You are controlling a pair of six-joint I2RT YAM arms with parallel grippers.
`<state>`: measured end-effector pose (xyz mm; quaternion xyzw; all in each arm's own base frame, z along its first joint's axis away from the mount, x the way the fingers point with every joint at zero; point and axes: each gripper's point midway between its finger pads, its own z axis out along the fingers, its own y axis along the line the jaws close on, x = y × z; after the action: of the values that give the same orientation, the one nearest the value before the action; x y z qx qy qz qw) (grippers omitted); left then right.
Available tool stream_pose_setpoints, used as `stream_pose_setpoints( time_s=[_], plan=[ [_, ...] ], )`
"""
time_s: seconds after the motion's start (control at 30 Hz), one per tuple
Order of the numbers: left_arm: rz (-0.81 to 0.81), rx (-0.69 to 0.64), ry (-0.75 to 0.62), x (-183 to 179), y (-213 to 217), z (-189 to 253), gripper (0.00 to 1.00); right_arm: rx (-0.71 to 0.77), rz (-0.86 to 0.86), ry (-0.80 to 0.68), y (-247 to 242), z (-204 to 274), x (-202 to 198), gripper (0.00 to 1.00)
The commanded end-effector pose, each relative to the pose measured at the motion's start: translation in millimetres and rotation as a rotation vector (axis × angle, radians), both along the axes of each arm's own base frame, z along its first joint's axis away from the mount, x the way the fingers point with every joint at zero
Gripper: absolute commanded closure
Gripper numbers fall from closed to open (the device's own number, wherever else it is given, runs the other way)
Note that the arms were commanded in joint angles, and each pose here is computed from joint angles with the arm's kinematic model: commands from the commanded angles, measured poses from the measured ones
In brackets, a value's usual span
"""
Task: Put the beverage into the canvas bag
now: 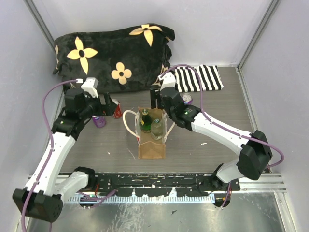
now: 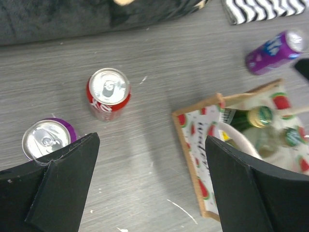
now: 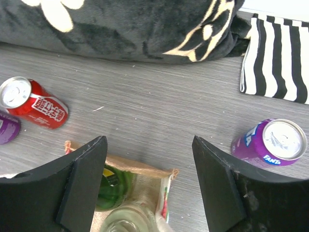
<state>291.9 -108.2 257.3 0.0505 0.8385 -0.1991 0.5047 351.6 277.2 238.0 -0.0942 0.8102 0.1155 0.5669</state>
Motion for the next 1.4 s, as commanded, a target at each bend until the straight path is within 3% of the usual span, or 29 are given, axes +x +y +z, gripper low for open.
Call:
stream_pose_setpoints(
  time_s=[0.0, 0.37, 0.57, 1.07, 1.13, 1.37],
  plan=[
    [0.052, 0.123, -0.036, 38.6, 16.4, -22.6, 0.02, 0.084, -0.021, -0.055, -8.7, 39.8, 2.8, 0.23],
    [0.001, 0.277, 0.124, 99.6, 16.6, -91.6, 0.02, 0.074, -0.056, -0.024, -28.2, 33.8, -1.6, 0.20],
    [-0.022, 0.312, 0.151, 116.2, 14.8, -105.7, 0.02, 0.074, -0.069, -0.012, -33.4, 31.0, -2.0, 0.19],
    [-0.066, 0.368, 0.249, 119.3, 16.1, -154.5, 0.01, 0.070, -0.106, -0.006, -47.3, 32.1, -1.2, 0.19],
    [-0.072, 0.363, 0.244, 120.3, 14.6, -154.0, 0.10, 0.071, -0.107, -0.004, -47.2, 31.5, -1.2, 0.19],
    [-0.103, 0.330, 0.259, 118.8, 6.8, -150.4, 0.60, 0.068, -0.115, -0.002, -49.5, 28.9, -1.8, 0.19]
  ],
)
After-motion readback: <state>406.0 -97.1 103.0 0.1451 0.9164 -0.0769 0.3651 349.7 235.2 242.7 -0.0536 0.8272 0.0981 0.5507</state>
